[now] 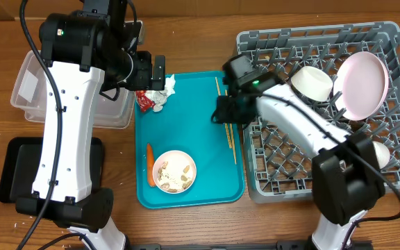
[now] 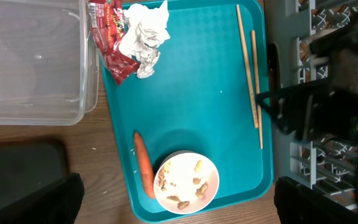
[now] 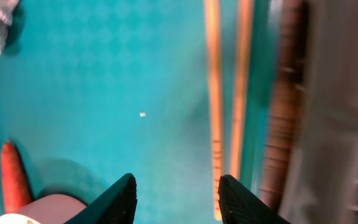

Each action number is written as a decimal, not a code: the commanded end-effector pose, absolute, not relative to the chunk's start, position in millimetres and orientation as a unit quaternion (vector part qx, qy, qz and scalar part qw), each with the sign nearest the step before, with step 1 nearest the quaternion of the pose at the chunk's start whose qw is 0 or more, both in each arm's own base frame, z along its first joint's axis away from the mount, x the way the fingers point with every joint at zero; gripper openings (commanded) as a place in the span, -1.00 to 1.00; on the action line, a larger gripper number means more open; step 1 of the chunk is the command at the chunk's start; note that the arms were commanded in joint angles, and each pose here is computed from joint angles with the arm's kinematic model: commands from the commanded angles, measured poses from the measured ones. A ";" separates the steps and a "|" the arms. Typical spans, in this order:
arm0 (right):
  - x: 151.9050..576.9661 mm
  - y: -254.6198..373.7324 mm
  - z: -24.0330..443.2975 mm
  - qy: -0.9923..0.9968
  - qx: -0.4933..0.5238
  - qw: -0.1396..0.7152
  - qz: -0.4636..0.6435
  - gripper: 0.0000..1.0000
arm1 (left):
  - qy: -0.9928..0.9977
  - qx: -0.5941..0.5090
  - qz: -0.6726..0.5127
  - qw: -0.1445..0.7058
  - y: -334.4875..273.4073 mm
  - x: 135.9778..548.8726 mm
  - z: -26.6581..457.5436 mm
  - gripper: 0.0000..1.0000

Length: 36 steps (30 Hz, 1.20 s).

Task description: Sort waste into correct bins and load items into the dishwasher

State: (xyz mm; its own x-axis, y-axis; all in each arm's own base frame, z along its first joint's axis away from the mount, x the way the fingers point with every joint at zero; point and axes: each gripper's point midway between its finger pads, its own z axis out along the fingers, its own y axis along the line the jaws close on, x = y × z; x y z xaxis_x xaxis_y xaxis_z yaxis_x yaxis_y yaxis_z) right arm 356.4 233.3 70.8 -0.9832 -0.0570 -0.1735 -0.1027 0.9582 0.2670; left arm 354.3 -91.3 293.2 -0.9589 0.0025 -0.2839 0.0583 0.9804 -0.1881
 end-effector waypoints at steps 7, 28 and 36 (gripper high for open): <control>368.1 227.6 48.3 0.987 -0.043 0.152 0.006 -0.15 | 0.980 0.025 -0.106 0.168 -91.9 349.1 310.5 1.00; 347.9 247.3 -0.6 0.991 -0.103 0.076 0.029 -0.92 | 0.980 0.026 -0.108 0.168 -92.3 349.0 310.6 1.00; 358.3 258.7 106.9 0.986 -0.097 0.121 0.068 -0.92 | 0.979 0.026 -0.108 0.169 -92.4 349.6 310.8 1.00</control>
